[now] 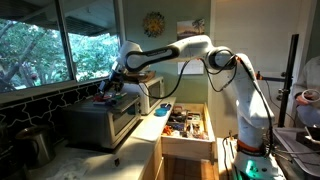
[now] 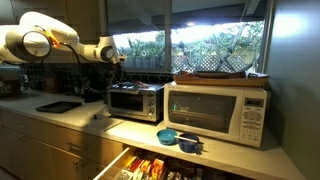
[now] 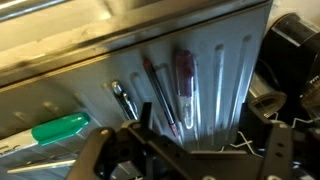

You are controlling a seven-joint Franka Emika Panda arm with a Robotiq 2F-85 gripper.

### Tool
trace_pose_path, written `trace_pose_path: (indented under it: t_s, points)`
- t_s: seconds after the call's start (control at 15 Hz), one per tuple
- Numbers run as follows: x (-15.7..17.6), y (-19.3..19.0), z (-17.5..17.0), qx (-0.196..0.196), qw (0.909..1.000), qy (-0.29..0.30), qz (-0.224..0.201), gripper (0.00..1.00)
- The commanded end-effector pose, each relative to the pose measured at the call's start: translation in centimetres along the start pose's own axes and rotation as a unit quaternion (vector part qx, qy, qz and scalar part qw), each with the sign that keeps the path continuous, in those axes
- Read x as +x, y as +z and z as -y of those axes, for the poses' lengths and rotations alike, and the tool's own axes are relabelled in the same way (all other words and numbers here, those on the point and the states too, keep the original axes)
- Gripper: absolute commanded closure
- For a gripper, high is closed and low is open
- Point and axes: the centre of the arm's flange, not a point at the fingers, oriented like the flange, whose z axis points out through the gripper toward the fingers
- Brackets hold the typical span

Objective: Remove the purple marker from the top of the toaster oven and put it on the left side of the counter

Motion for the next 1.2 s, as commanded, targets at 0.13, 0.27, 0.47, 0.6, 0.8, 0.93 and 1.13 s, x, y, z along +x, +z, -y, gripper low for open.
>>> trace_pose_path:
  t_s: [0.13, 0.27, 0.47, 0.6, 0.8, 0.93, 1.13]
  points:
    - [1.6, 1.8, 1.0, 0.014, 0.9999, 0.000, 0.004, 0.13]
    - [1.7, 2.2, 1.0, 0.006, 0.9999, 0.004, 0.012, 0.16]
    - [1.7, 2.9, 0.7, 0.005, 0.9998, 0.008, 0.019, 0.17]
    - [1.8, 3.3, 0.5, 0.004, 0.9997, 0.010, 0.020, 0.19]
    - [1.9, 3.7, 0.5, 0.007, 0.9997, 0.011, 0.020, 0.21]
    - [2.0, 3.8, 0.7, 0.006, 0.9998, 0.009, 0.019, 0.23]
    - [2.0, 3.4, 0.9, 0.002, 0.9998, 0.006, 0.017, 0.21]
